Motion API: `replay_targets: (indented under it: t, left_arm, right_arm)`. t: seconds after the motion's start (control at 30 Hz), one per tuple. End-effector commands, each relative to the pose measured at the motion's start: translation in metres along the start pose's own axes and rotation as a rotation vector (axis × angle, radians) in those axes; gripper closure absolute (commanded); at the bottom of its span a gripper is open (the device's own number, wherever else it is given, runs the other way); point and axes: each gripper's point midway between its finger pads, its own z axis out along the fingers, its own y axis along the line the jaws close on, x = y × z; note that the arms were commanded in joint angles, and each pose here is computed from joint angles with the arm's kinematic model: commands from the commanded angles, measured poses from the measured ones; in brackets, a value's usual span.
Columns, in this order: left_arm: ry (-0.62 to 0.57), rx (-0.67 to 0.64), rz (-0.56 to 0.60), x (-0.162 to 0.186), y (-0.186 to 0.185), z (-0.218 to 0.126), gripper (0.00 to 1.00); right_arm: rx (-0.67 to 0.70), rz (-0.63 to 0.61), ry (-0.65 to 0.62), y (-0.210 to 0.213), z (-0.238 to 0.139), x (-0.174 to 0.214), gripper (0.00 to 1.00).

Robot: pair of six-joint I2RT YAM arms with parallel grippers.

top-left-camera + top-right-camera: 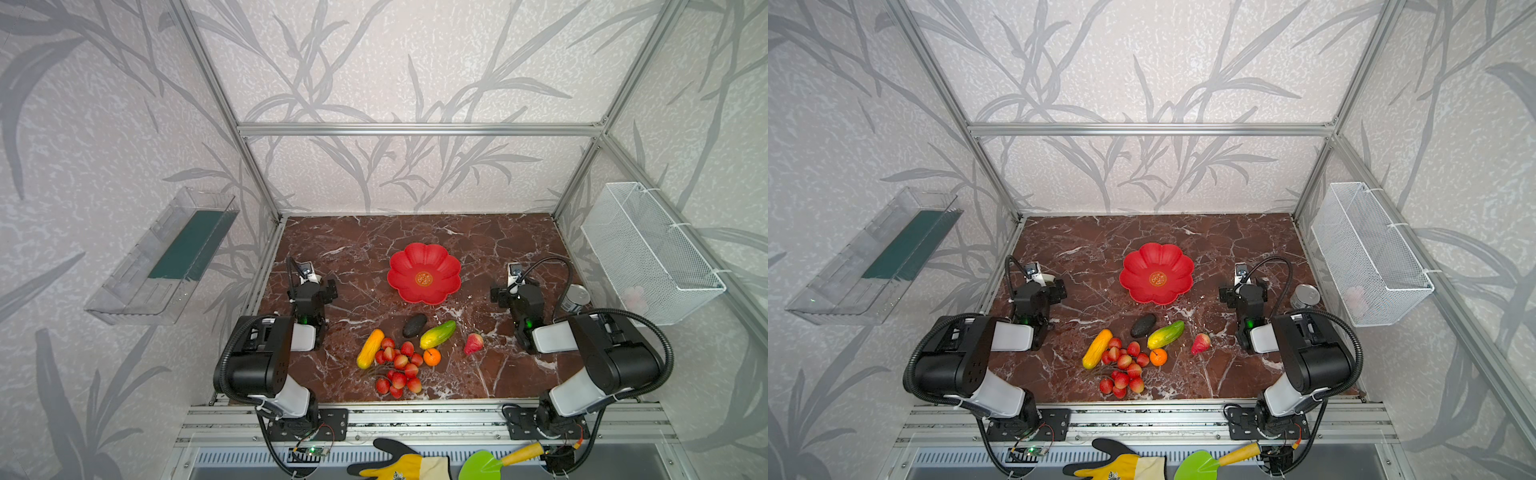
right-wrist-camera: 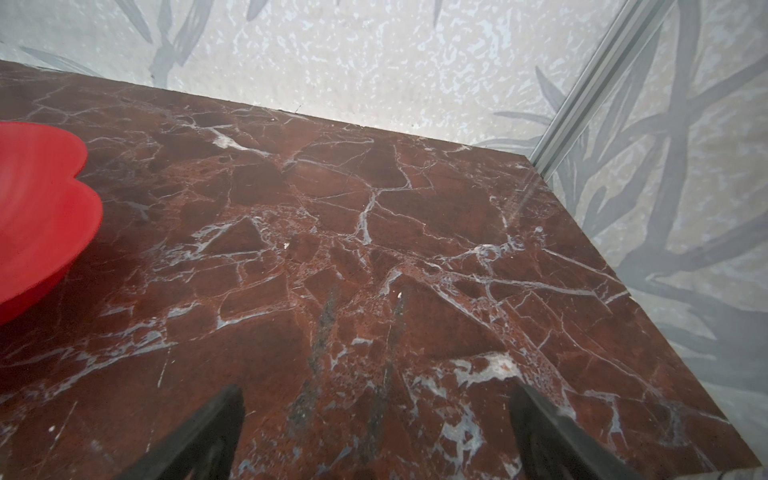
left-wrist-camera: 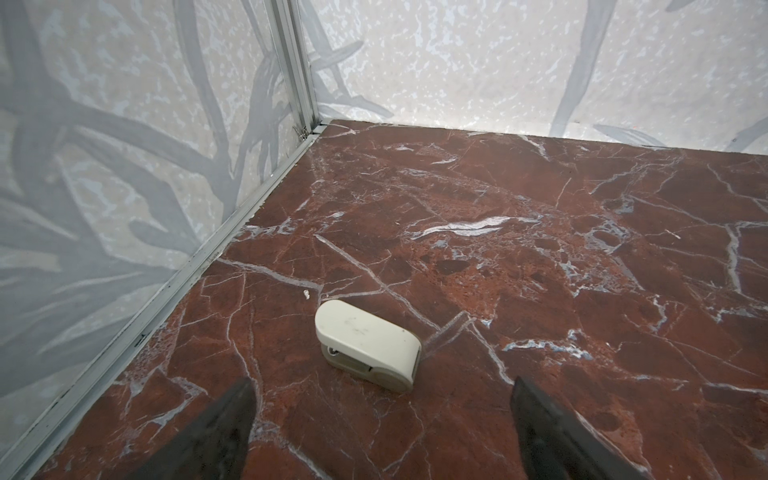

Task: Place and organize the fake fruits in the fruit bowl
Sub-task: 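Raise both arms from rest toward the fruit pile, then grasp the yellow corn-shaped fruit with the left gripper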

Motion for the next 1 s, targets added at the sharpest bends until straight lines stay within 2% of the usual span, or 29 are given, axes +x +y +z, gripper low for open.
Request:
replay_targets:
  t: [0.0,0.03,0.07,0.13,0.17,0.2,0.23,0.3,0.43,0.53,0.67,0.83,0.97]
  left_arm:
    - [-0.071,-0.053,-0.002,-0.038,0.009,-0.02,0.05]
    - [-0.06,-0.078,-0.032,-0.053,0.013,-0.028,0.04]
    - [-0.046,-0.097,-0.122,-0.066,0.018,-0.034,0.03]
    - [-0.037,-0.066,-0.248,-0.09,0.015,-0.044,0.03]
    - [-0.047,-0.014,-0.276,-0.101,0.007,-0.047,0.03]
    - [-0.05,0.036,-0.295,-0.107,-0.001,-0.049,0.03]
    - [-0.03,0.089,-0.324,-0.11,-0.01,-0.051,0.04]
    - [0.051,0.175,-0.365,-0.105,-0.026,-0.055,0.05]
    - [0.269,0.342,-0.399,-0.073,-0.061,-0.071,0.11]
    - [0.401,0.404,-0.372,-0.049,-0.08,-0.089,0.13]
    - [0.523,0.449,-0.242,-0.022,-0.105,-0.121,0.14]
    - [0.653,0.472,-0.136,0.019,-0.121,-0.154,0.14]
    - [0.706,0.481,-0.12,0.045,-0.124,-0.171,0.14]
  right_arm:
    - [0.094,-0.017,-0.046,-0.01,-0.011,-0.034,0.01]
    - [0.099,-0.026,-0.02,-0.009,-0.013,-0.048,0.01]
    - [0.096,0.003,0.041,-0.011,-0.016,-0.055,0.01]
    - [0.067,0.191,0.033,-0.014,-0.023,-0.079,0.01]
    - [0.035,0.295,0.005,-0.014,-0.027,-0.09,0.01]
    - [-0.016,0.347,0.002,-0.009,-0.031,-0.094,0.01]
    - [-0.118,0.354,-0.005,0.002,-0.036,-0.097,0.01]
    - [-0.173,0.384,-0.007,0.008,-0.043,-0.096,0.01]
    - [-0.251,0.412,0.168,0.025,-0.055,-0.076,0.01]
    - [-0.294,0.418,0.268,0.04,-0.065,-0.057,0.01]
    - [-0.328,0.369,0.375,0.059,-0.078,-0.036,0.0]
    - [-0.344,0.375,0.437,0.072,-0.087,-0.018,0.0]
    - [-0.346,0.376,0.463,0.08,-0.09,-0.01,0.0]
